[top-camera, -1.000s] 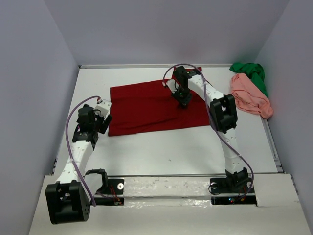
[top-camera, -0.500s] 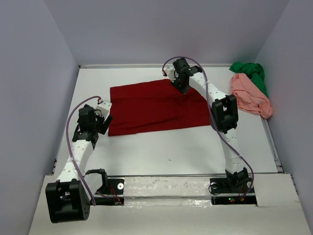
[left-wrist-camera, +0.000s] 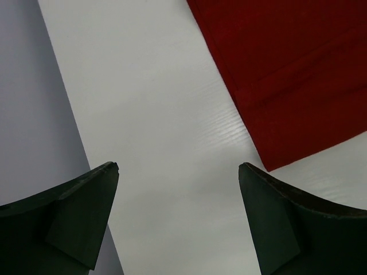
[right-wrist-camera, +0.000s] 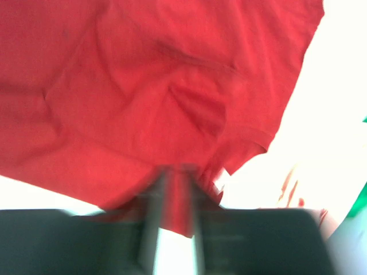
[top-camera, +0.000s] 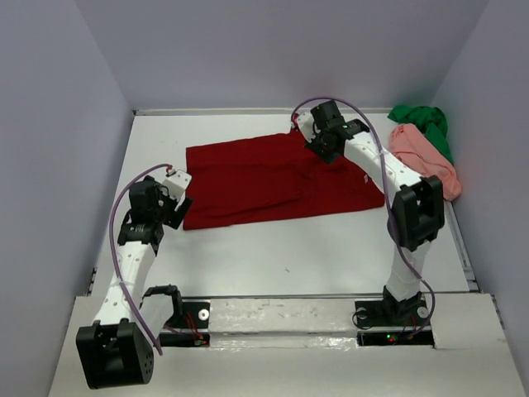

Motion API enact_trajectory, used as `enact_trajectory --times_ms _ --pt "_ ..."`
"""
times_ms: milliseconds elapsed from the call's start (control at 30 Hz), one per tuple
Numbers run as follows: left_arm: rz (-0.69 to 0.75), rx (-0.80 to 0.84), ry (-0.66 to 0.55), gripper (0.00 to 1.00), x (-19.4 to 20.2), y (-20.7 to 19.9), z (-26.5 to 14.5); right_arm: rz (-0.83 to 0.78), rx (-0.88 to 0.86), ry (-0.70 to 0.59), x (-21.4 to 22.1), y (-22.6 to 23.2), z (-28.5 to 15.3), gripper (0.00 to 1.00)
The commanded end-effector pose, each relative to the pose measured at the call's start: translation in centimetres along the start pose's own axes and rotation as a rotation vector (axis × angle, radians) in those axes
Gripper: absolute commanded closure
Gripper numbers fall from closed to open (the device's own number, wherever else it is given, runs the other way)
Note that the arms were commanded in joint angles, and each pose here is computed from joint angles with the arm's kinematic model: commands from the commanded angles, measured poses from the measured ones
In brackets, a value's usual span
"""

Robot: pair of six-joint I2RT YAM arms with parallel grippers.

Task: Fold and stack the t-shirts
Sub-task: Fold the flattened tshirt in 1/3 of the way

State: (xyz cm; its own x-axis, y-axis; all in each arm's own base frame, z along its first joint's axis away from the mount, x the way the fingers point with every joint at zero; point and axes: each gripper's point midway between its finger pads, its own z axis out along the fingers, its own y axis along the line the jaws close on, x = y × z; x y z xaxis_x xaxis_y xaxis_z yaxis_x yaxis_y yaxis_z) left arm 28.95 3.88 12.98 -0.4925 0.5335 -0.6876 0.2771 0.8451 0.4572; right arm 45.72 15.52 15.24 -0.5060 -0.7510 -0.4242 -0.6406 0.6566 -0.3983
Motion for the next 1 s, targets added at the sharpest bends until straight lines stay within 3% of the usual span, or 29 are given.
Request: enact_trajectory --times_ms 0,67,100,133,167,200,233,500,667,967 --pt "0.075 0.149 -0.047 0.01 -1.8 -1.6 -0.9 0.08 0.088 -0.057 1.4 -0.9 -3.6 0.57" --pt "0.1 0.2 -0.027 0.01 -1.2 -2.5 -1.2 0.107 0.066 -0.04 3.8 0.6 -4.2 0.57" --pt "0.117 0.217 -0.032 0.01 -1.2 -2.7 -1.2 0.118 0.046 -0.038 4.5 1.4 -4.4 0.51" --pt "0.126 0.229 -0.031 0.01 -1.1 -2.9 -1.3 0.125 0.028 -0.033 5.6 2.2 -4.8 0.53" --pt "0.133 0.234 -0.03 0.01 -1.0 -3.0 -1.3 0.127 0.018 -0.037 6.0 2.6 -4.9 0.65" --pt "0.14 0.243 -0.029 0.01 -0.9 -3.2 -1.3 0.136 0.009 -0.041 6.5 2.8 -5.0 0.93" --pt "0.157 0.25 -0.025 0.01 -0.7 -3.3 -1.3 0.139 0.003 -0.029 7.3 3.3 -4.7 1.0" --pt "0.169 0.271 0.033 0.01 2.0 -4.6 1.0 0.184 -0.079 0.078 10.3 6.0 -2.0 1.0" --pt "0.155 0.306 0.05 0.01 2.6 -5.3 2.5 0.229 -0.059 0.161 11.9 5.0 0.2 1.0" --pt "0.136 0.333 0.045 0.01 1.4 -5.1 4.7 0.256 -0.046 0.332 14.6 4.4 4.7 1.0"
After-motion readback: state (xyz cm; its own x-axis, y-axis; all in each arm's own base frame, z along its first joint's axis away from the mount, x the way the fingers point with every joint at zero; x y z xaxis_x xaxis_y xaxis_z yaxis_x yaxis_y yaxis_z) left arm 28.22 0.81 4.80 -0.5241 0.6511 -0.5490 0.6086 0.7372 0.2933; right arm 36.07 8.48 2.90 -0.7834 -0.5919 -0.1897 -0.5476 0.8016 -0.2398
